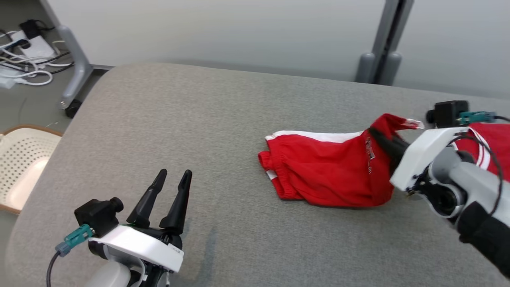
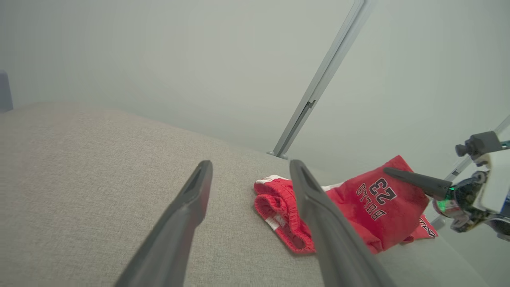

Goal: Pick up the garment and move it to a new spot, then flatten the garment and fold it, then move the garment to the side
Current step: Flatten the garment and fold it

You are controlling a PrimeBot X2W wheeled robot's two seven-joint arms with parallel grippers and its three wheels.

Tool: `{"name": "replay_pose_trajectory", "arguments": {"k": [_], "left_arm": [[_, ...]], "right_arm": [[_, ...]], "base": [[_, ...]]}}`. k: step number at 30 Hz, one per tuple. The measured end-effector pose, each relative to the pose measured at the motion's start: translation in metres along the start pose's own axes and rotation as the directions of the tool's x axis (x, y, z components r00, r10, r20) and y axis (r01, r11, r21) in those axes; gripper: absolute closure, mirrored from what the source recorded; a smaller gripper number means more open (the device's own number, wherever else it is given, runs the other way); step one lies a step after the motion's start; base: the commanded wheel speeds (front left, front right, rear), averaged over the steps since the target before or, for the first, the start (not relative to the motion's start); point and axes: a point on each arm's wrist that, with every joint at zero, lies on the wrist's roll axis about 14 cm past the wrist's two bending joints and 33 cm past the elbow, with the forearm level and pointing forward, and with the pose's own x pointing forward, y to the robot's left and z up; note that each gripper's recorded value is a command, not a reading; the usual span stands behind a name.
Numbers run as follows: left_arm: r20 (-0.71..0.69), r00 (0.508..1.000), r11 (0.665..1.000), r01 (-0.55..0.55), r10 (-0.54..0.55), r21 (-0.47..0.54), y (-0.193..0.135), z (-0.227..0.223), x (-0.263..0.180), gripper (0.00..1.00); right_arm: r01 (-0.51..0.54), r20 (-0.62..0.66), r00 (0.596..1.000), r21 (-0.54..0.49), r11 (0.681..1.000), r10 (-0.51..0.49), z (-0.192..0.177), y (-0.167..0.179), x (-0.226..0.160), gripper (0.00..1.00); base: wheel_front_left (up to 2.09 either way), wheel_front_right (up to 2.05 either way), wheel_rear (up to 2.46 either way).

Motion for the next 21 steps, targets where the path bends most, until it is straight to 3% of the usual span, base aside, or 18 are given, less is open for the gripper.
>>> {"name": "replay_pose_trajectory", "arguments": {"k": [9,21], "left_arm": [[0.047,0.996,0.997,-0.071,0.072,-0.018,0.016,0.010,-0.021,0.00],[0.059,0.984,0.985,-0.170,0.171,-0.020,0.042,0.011,-0.045,0.00]], "right_arm": [[-0.137,-0.106,0.986,-0.044,0.990,0.132,-0.023,0.063,0.035,1.00],[-0.150,-0.224,0.965,-0.028,0.988,0.140,-0.047,0.080,0.069,1.00]], "base": [[0.00,0.00,0.00],[0.00,0.00,0.00]]}}
